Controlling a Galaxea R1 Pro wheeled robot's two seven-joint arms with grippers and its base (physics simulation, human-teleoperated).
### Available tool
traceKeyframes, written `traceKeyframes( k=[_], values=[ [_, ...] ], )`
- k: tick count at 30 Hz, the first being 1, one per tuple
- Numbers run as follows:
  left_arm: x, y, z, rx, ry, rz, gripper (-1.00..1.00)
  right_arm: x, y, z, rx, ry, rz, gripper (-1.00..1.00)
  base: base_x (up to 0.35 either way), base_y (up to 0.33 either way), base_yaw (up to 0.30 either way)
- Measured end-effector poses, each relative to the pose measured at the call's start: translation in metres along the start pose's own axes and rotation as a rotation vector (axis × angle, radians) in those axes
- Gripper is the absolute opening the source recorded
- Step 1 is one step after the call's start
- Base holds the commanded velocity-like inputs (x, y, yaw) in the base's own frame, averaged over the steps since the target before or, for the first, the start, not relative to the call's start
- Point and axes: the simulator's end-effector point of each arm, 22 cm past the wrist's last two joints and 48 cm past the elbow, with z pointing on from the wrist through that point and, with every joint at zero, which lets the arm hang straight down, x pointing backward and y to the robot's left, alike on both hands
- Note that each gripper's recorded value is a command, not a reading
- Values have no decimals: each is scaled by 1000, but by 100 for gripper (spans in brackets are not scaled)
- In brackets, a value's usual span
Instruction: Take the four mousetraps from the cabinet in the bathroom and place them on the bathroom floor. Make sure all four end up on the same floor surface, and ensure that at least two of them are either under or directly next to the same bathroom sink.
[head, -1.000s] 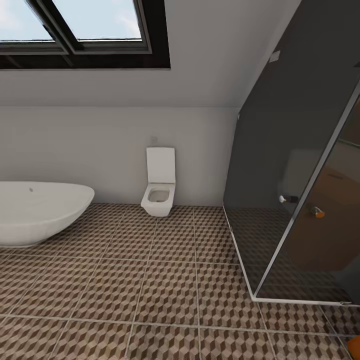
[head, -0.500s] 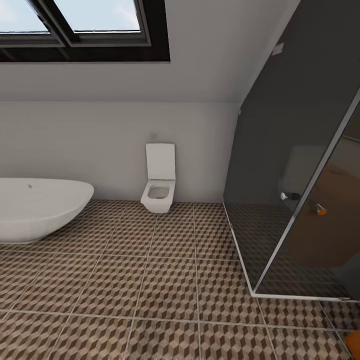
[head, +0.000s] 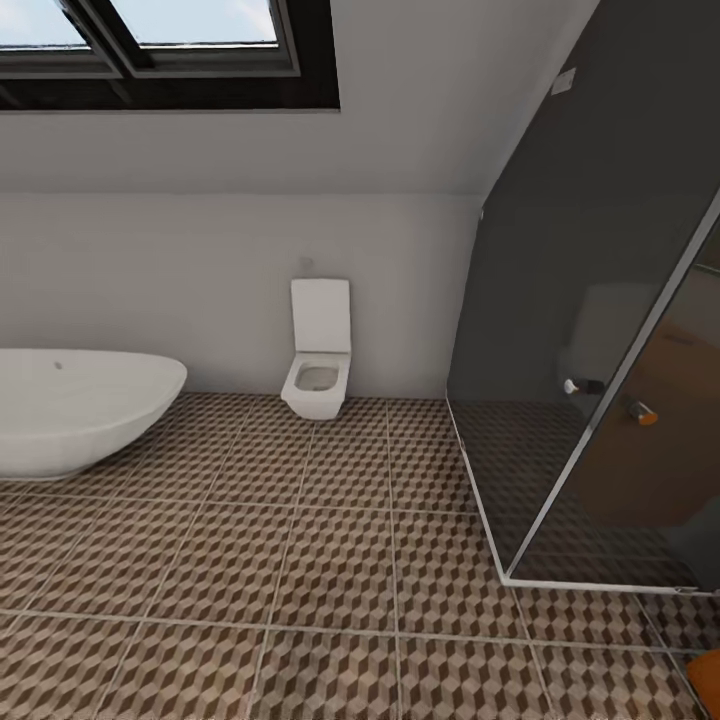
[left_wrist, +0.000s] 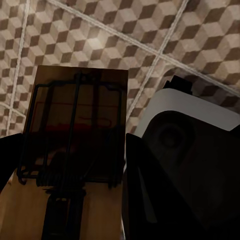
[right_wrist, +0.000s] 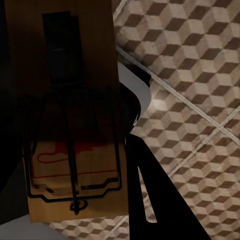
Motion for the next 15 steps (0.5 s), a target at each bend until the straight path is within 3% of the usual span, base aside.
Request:
traceKeyframes(
  k=[15],
  values=[
    [4, 1, 2, -4, 9, 3, -100, 2, 4, 1, -18, 6, 4, -100, 0, 0, 0]
  ],
)
